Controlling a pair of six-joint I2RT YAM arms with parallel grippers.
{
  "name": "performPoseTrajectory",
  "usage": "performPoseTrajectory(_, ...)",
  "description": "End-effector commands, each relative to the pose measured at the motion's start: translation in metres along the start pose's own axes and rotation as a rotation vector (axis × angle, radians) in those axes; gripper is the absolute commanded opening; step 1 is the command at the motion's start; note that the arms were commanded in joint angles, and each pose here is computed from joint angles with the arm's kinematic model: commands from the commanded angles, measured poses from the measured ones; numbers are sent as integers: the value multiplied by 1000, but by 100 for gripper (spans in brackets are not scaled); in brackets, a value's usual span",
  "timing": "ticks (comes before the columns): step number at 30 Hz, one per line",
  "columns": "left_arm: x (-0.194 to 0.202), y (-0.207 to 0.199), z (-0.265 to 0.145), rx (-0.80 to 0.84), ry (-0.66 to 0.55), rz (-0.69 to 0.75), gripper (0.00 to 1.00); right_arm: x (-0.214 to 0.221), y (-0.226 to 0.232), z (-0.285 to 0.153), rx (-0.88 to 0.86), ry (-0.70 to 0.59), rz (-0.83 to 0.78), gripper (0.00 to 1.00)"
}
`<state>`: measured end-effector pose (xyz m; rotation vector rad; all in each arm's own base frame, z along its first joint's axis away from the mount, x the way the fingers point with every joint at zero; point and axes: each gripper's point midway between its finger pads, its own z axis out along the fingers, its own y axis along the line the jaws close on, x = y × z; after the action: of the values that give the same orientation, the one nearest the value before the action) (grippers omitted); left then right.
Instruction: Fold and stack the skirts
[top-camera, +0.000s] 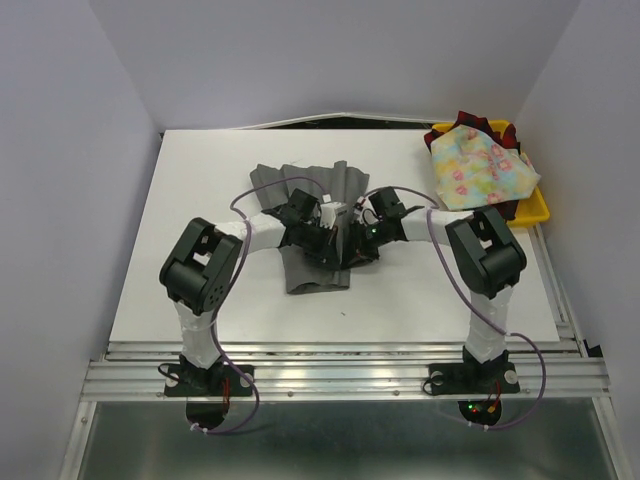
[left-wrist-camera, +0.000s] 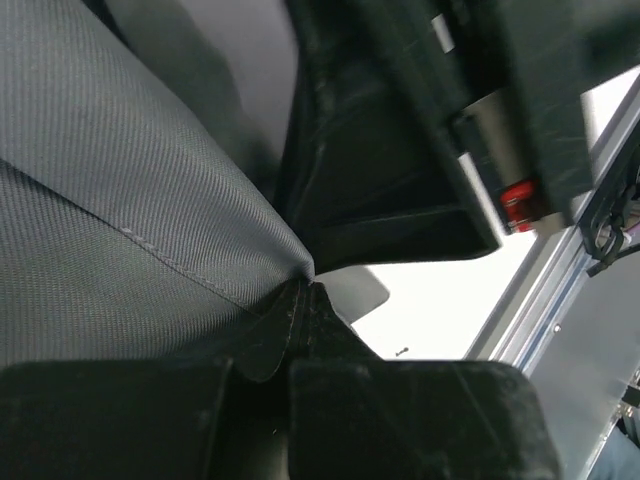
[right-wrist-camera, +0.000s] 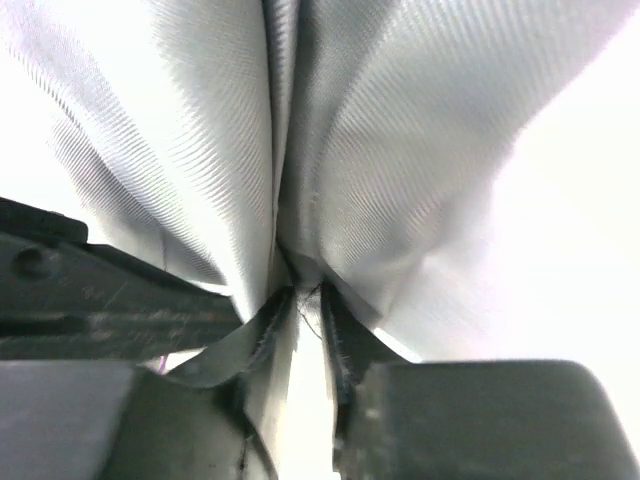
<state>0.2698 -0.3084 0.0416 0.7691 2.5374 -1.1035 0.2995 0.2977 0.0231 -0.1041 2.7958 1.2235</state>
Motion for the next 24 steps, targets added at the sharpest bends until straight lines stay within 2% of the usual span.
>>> performPoseTrajectory(1,17,0,14,29,36,-12,0,-21,-39,-33,264,-63,-48,26)
performPoseTrajectory(3,20,3,16,29,45,-25,0,-31,-41,-49,314,-71,-67,26)
performPoseTrajectory(6,24,8,18,23,56,-42,0,-51,-37,-73,306,-122,-85,29)
performPoseTrajectory(10,22,5,11,34,43,-43,0,-69,-34,-89,295,-170,-152,28)
performPoseTrajectory(12,18,3,6,34,29,-30,0,-64,-26,-85,234,-153,-146,27)
performPoseTrajectory(17,0,-14,-10,60,-17,17,0,-27,-31,-56,97,-53,-8,26)
performPoseTrajectory(24,-14,-29,-25,76,-49,40,0,1,-21,-22,-30,20,38,29)
